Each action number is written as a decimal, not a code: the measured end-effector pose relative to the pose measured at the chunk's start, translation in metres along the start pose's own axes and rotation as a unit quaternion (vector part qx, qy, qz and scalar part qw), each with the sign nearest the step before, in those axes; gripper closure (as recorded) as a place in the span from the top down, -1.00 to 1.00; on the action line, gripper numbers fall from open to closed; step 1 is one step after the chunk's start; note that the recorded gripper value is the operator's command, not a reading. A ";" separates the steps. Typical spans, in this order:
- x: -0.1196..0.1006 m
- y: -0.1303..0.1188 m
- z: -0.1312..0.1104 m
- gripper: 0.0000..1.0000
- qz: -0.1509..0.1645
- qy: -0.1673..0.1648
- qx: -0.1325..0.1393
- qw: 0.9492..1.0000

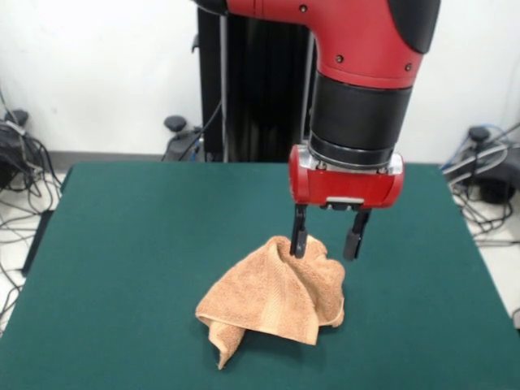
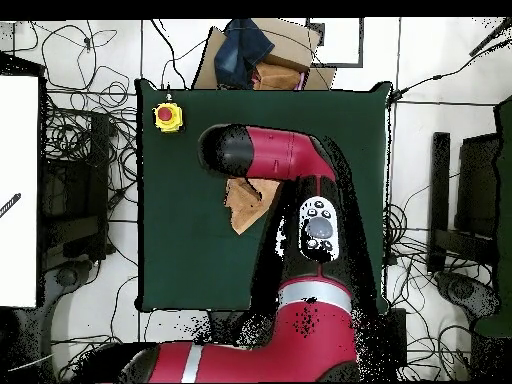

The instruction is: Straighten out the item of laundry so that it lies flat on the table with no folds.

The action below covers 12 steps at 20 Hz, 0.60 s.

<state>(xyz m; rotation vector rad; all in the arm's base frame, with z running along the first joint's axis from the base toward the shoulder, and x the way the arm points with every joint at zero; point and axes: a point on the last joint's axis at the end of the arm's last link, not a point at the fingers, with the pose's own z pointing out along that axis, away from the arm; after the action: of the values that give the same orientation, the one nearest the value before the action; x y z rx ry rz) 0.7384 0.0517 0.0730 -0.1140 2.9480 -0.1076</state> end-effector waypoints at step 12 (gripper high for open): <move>-0.011 -0.014 0.008 1.00 0.007 -0.002 0.004 1.000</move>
<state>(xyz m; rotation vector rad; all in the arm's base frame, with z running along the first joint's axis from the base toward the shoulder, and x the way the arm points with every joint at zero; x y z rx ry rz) 0.7517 0.0379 0.0679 -0.0916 2.9429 -0.1159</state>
